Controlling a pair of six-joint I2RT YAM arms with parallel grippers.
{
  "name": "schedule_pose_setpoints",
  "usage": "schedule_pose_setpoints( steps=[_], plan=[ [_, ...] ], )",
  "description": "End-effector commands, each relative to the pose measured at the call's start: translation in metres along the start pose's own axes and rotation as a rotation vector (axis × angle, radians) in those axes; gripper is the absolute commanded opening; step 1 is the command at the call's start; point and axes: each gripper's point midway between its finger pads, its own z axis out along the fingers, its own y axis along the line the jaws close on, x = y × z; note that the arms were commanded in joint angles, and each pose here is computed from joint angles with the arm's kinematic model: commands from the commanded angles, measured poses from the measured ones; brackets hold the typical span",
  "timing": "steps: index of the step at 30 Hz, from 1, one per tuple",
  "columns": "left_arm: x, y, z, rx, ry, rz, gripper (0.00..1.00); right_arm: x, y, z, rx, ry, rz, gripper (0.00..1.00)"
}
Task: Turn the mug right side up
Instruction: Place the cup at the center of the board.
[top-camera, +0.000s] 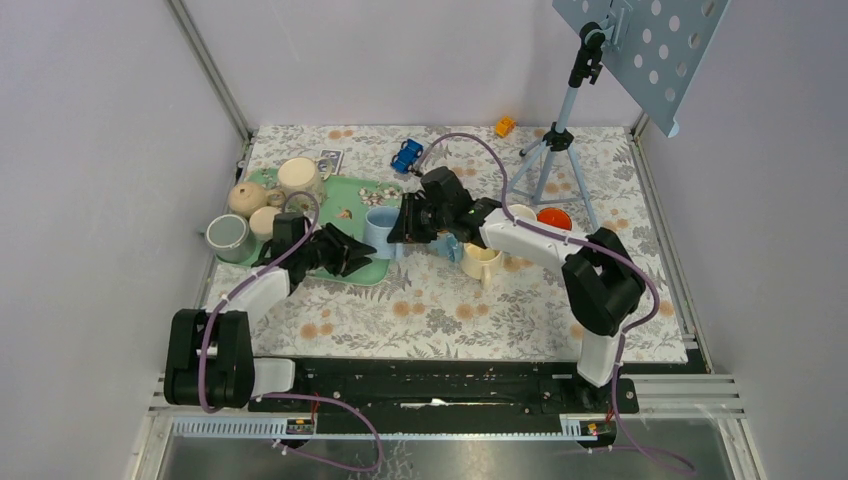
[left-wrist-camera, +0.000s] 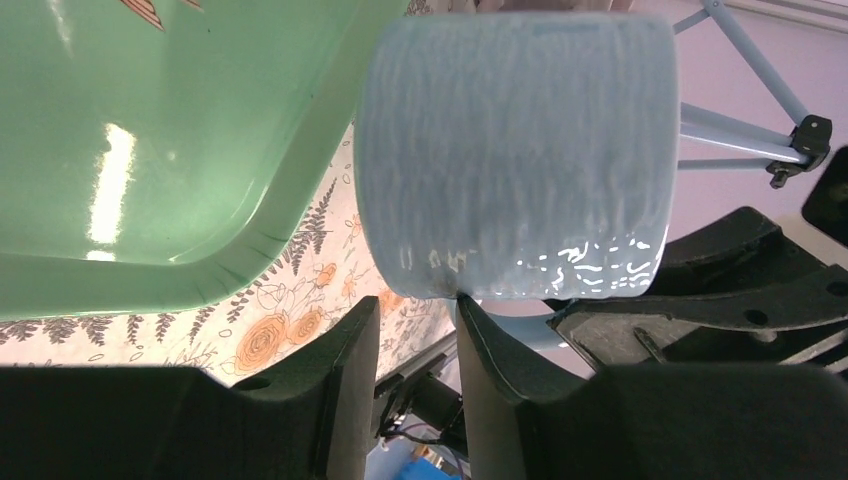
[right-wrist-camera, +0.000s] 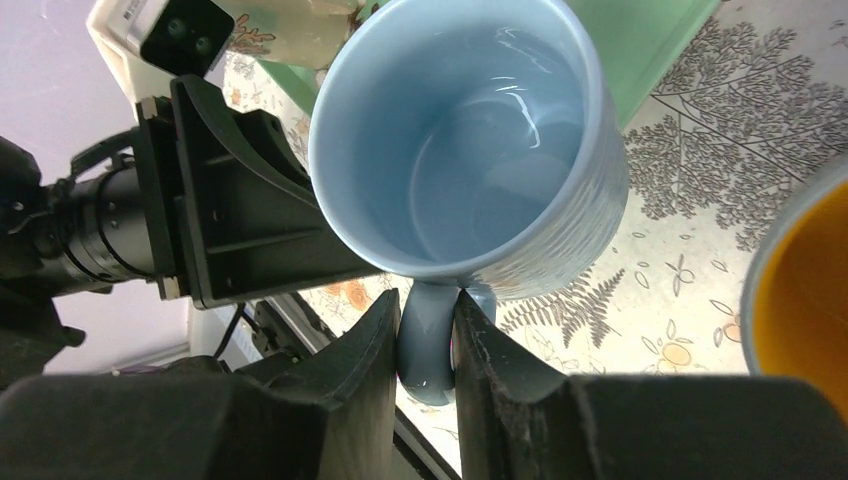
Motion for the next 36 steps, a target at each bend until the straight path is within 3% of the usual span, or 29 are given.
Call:
schedule_pose_setpoints(
  steps=[1,16,29,36],
  plan=[
    [-0.022,-0.019,-0.008,0.008,-0.107,0.113,0.39,-0.024,0.083,-0.051,-0.21,-0.092,-0.166,0.0],
    [-0.03,-0.036,-0.017,0.01,-0.145,0.186,0.54,0.012,0.068,-0.078,-0.191,-0.03,-0.231,0.0],
    [-0.034,-0.047,-0.018,0.021,-0.151,0.201,0.57,0.035,0.04,-0.105,-0.115,-0.028,-0.252,0.0],
    [-0.035,-0.051,-0.018,0.028,-0.15,0.203,0.58,0.038,0.023,-0.111,-0.068,-0.092,-0.282,0.0]
  ],
)
